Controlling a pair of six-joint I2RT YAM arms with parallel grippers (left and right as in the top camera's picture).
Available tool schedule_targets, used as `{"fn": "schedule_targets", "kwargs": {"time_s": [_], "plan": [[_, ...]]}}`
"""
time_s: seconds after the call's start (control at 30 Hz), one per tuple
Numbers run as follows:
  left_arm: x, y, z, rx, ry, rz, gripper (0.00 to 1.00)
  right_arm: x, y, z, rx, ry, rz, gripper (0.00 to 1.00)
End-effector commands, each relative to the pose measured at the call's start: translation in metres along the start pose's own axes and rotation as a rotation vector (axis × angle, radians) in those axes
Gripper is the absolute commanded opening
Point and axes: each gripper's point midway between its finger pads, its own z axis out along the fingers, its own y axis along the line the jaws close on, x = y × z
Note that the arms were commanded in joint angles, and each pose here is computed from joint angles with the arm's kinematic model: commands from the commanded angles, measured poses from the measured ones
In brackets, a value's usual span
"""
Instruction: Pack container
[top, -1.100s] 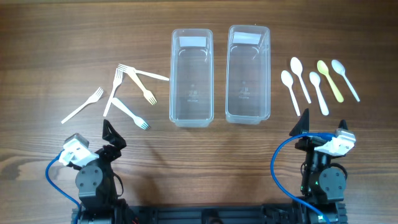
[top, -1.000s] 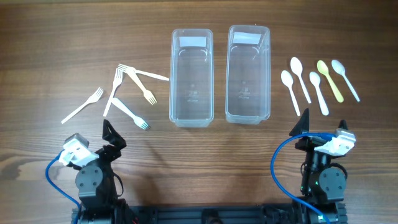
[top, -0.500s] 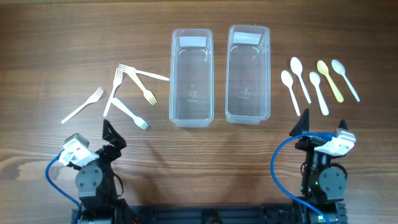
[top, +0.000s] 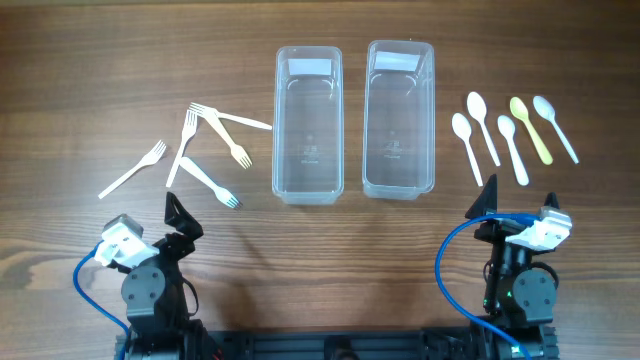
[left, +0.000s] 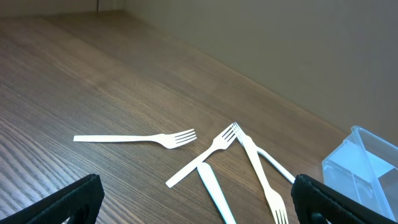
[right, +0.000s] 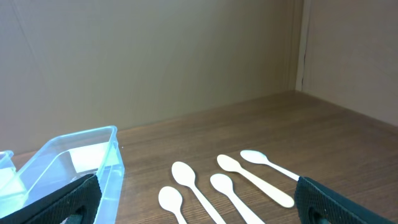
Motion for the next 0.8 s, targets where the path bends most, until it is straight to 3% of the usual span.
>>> {"fn": "schedule_targets", "kwargs": {"time_s": [0.0, 0.67, 0.77], "plan": [[-0.001, 0.003, -0.001, -0.017, -0.005, -0.016, 1.0, 0.001, -0.002, 0.0, 0.015, 0.0, 0.009, 1.0], [-0.001, 0.003, -0.001, -0.016, -0.006, -0.016, 1.0, 0.0, -0.002, 0.0, 0.011, -0.002, 0.017, 1.0], [-0.001, 0.003, -0.001, -0.017, -0.006, -0.016, 1.0, 0.003, 0.019, -0.001, -0.106, 0.024, 0.193, 1.0]]}}
